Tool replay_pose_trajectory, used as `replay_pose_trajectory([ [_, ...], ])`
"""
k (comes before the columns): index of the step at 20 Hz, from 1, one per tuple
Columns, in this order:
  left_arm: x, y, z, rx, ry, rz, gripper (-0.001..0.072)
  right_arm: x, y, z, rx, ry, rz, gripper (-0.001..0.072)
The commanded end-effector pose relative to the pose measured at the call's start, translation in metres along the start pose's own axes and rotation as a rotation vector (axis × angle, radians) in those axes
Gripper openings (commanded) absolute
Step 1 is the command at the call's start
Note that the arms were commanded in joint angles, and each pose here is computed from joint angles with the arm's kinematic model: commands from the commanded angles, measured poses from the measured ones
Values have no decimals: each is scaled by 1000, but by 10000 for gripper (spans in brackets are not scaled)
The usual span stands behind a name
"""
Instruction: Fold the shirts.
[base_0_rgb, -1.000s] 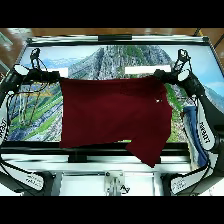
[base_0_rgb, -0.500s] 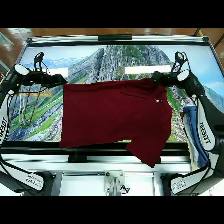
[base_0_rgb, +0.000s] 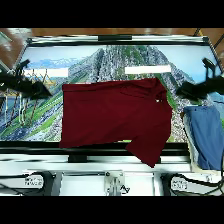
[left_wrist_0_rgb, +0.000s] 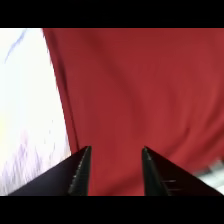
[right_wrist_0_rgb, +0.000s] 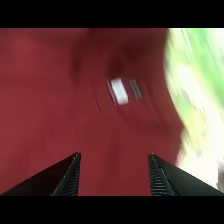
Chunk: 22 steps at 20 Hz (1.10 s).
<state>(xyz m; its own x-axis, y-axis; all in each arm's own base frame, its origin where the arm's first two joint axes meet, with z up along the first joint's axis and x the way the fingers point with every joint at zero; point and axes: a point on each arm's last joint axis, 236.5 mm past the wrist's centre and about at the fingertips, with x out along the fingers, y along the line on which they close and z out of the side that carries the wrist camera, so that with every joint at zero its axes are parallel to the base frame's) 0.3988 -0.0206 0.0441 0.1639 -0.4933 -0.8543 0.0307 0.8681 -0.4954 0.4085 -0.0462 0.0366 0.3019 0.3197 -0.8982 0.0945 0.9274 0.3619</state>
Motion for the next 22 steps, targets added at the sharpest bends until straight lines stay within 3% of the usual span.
replay_pose_trajectory([
  [1, 4, 10, -103, -109, 112, -21, 539, -24, -28, -77, 98, 170, 28, 542],
  [3, 28, 14, -170, -141, 184, -66, 559, -18, -34, -91, 158, 146, 44, 541],
  [7, 56, 26, -231, -136, 217, -107, 491, -8, -25, -103, 173, 173, 83, 542],
  [12, 69, 45, -233, -73, 187, -57, 493, -8, -16, -100, 179, 162, 121, 541],
  [22, 101, 47, -239, -86, 172, -118, 452, -8, -15, -97, 203, 152, 123, 541],
])
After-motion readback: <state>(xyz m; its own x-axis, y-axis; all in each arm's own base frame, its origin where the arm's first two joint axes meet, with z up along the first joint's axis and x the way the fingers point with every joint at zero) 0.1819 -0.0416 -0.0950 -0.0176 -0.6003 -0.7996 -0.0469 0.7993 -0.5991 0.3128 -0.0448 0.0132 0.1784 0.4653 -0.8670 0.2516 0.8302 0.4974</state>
